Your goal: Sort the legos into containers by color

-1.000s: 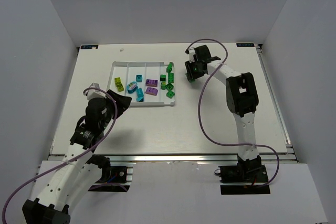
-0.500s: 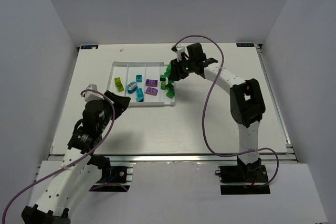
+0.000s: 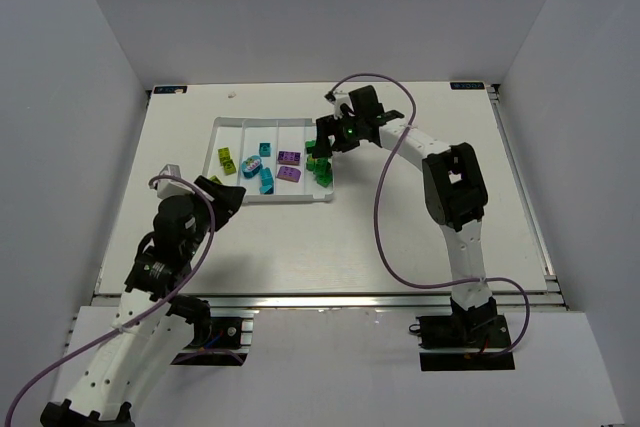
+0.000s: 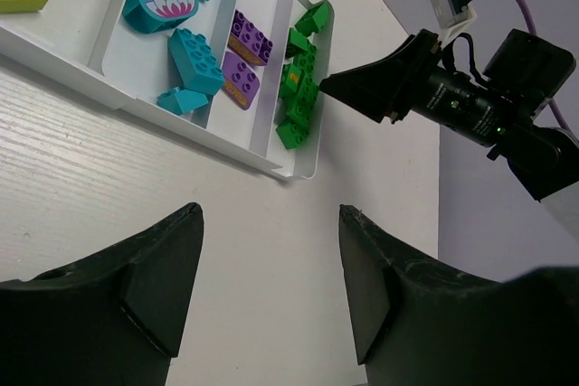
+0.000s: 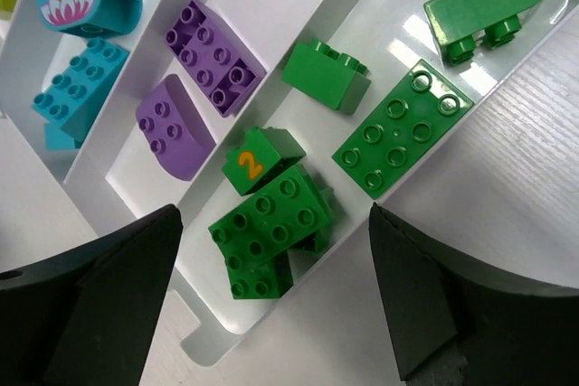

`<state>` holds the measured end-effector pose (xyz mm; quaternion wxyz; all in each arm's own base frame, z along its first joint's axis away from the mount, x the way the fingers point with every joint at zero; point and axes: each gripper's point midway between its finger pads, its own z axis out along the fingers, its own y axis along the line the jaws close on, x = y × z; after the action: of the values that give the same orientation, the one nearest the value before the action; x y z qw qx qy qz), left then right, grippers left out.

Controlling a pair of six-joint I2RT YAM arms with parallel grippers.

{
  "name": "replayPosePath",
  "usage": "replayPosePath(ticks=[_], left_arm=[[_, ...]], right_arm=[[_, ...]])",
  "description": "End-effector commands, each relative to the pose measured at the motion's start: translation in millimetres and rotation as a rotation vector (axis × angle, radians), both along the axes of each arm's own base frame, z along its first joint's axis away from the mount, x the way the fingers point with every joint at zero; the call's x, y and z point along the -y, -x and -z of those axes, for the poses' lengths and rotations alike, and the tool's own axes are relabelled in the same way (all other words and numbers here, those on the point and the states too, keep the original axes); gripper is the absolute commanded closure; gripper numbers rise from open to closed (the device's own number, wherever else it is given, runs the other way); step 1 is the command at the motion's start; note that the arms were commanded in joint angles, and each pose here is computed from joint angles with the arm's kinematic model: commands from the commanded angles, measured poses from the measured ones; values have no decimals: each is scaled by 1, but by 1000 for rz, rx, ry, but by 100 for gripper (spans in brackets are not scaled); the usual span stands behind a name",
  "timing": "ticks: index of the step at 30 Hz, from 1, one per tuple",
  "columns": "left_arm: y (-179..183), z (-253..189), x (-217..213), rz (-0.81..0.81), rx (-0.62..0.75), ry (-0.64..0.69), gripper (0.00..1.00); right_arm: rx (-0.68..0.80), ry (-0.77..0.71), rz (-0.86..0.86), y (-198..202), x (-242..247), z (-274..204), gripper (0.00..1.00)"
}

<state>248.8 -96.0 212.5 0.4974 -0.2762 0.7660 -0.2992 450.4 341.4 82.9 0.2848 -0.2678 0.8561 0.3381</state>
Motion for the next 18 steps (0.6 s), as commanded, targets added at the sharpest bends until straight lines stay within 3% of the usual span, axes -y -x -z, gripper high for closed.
replayPosePath(ticks=[1, 4, 6, 7, 8, 9, 10, 12, 16, 18], left_arm=[[-1, -7, -1, -6, 9, -5, 29], [-4, -15, -1, -5, 19, -24, 24], [-7, -21, -2, -3, 29, -37, 15], [-8, -26, -1, -2, 40, -39, 11], [-10, -37, -2, -2, 63, -41, 2], [-12, -43, -1, 7, 77, -55, 2], [-16, -48, 3, 21, 81, -61, 2], [-23, -72, 9, 55, 127, -72, 2], [-48, -98, 57, 287, 158, -58, 2], [-54, -114, 72, 353, 193, -41, 2]], right_arm=[[155, -26, 0, -13, 4, -63, 11], [263, -15, 14, -14, 21, -105, 11], [341, 36, 2, -9, 39, -114, 11], [426, 41, -3, -3, 49, -143, 11], [504, 102, -7, -5, 63, -150, 11], [536, 144, 7, -3, 74, -153, 10], [570, 237, 99, -1, 102, -158, 11], [547, 285, 273, -3, 139, -164, 11], [539, 172, 224, 32, 170, -200, 11], [552, 183, 195, 48, 183, -195, 11]])
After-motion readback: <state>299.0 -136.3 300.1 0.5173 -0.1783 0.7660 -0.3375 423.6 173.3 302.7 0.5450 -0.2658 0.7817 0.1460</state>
